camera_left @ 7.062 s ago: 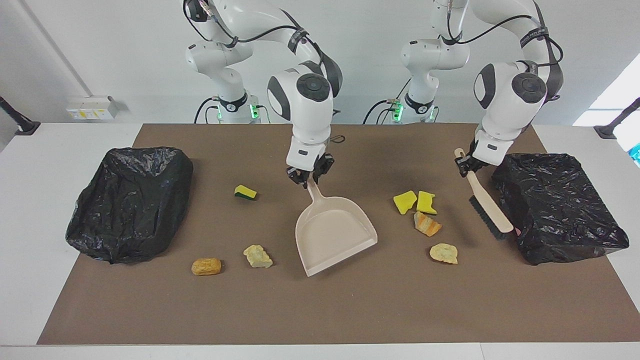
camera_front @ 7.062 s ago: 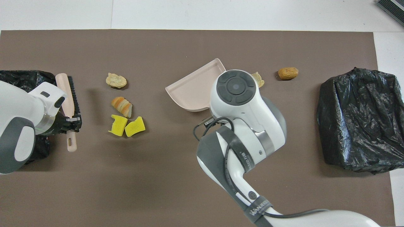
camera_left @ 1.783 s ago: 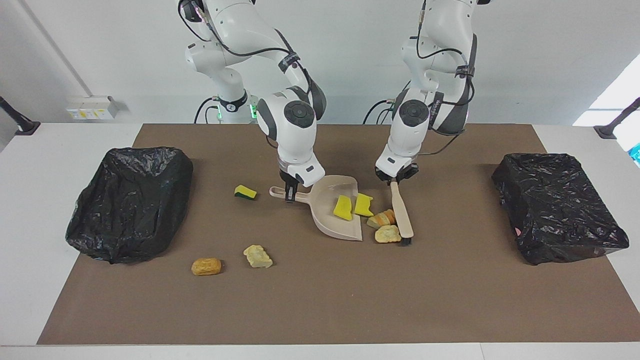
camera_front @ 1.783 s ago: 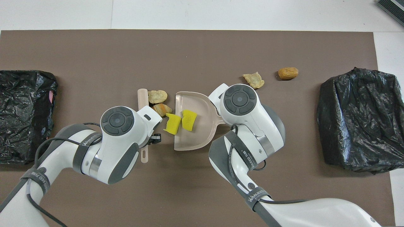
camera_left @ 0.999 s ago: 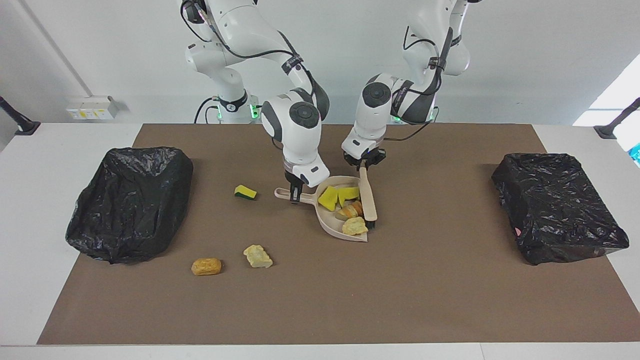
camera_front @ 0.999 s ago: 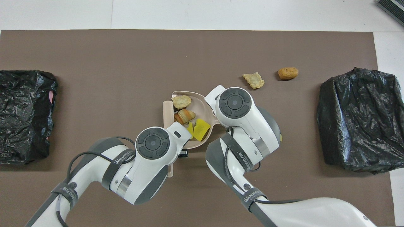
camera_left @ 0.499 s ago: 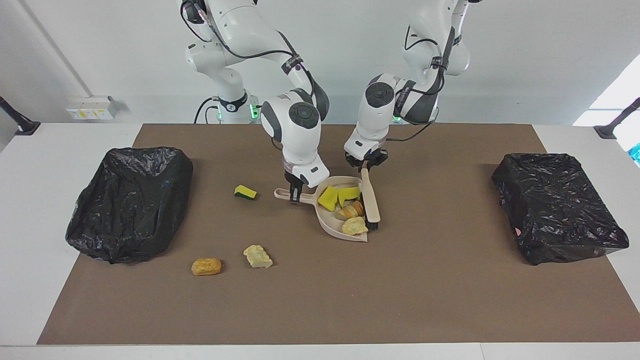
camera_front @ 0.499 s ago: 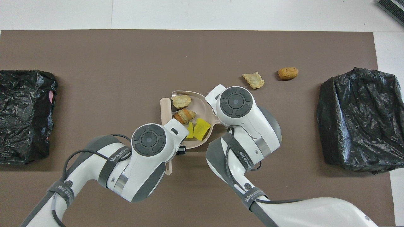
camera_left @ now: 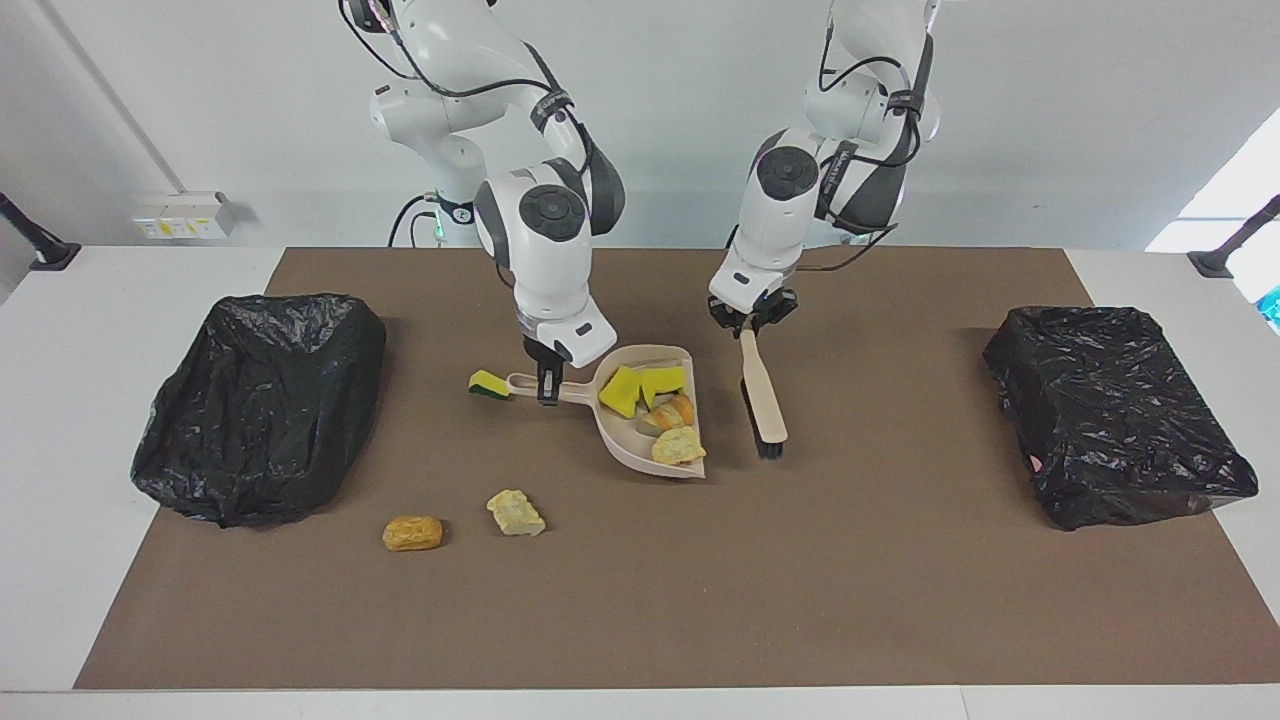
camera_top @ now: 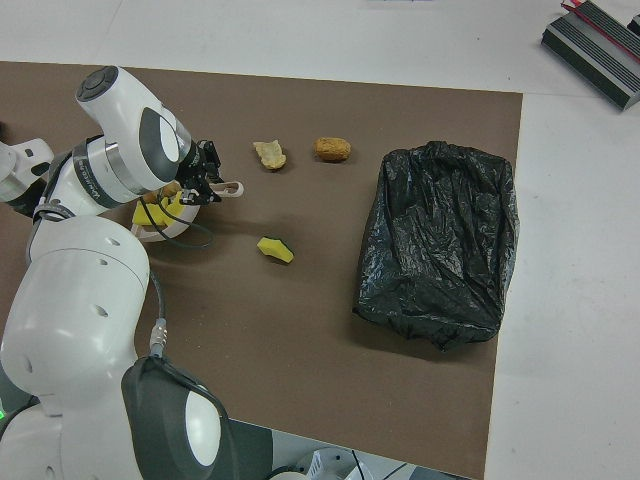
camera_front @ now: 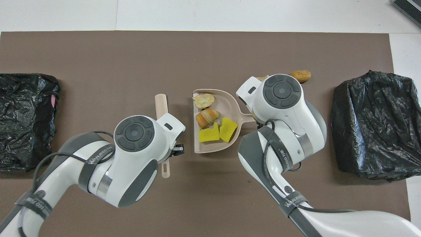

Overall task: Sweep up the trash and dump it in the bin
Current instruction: 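Carry the loaded dustpan to the black bag with the right gripper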

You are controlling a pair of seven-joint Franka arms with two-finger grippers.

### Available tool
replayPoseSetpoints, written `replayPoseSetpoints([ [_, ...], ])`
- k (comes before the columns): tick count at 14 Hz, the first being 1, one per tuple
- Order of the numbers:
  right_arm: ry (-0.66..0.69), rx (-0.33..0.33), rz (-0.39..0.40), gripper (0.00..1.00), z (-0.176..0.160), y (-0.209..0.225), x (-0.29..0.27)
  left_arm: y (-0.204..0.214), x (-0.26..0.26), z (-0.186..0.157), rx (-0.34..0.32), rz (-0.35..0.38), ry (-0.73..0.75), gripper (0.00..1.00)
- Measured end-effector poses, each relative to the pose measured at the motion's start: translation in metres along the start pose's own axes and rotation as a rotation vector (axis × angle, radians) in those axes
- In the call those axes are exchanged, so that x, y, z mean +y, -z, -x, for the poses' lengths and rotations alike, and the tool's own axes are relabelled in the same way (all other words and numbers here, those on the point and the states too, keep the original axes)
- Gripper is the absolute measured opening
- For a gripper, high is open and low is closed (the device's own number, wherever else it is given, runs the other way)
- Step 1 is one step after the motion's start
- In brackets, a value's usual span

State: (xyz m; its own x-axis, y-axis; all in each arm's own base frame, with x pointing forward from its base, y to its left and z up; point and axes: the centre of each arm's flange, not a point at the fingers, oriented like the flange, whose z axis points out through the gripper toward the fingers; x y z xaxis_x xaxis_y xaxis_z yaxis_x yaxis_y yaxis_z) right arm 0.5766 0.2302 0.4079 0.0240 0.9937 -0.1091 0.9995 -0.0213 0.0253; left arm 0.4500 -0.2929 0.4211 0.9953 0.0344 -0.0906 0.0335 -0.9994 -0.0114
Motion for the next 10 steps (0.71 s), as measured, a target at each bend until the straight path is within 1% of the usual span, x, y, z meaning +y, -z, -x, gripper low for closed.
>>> replayPoseSetpoints([
  [1, 0.001, 0.003, 0.008, 0.31, 0.012, 0.008, 0.003, 0.020, -0.013, 0.001, -0.002, 0.001, 0.001, 0.26],
  [2, 0.008, 0.004, 0.012, 0.31, 0.025, 0.017, 0.005, 0.037, -0.027, 0.007, -0.017, -0.007, 0.002, 0.26],
  [4, 0.025, 0.004, 0.009, 0.31, 0.057, 0.026, 0.012, 0.051, -0.044, 0.022, -0.068, -0.035, 0.007, 0.26],
  [7, 0.061, 0.006, 0.014, 0.31, 0.118, 0.030, 0.028, 0.038, -0.047, 0.047, -0.108, -0.063, -0.012, 0.26],
  [10, 0.084, 0.002, 0.009, 0.31, 0.189, 0.039, 0.043, 0.015, -0.038, 0.083, -0.101, -0.053, -0.048, 0.26],
])
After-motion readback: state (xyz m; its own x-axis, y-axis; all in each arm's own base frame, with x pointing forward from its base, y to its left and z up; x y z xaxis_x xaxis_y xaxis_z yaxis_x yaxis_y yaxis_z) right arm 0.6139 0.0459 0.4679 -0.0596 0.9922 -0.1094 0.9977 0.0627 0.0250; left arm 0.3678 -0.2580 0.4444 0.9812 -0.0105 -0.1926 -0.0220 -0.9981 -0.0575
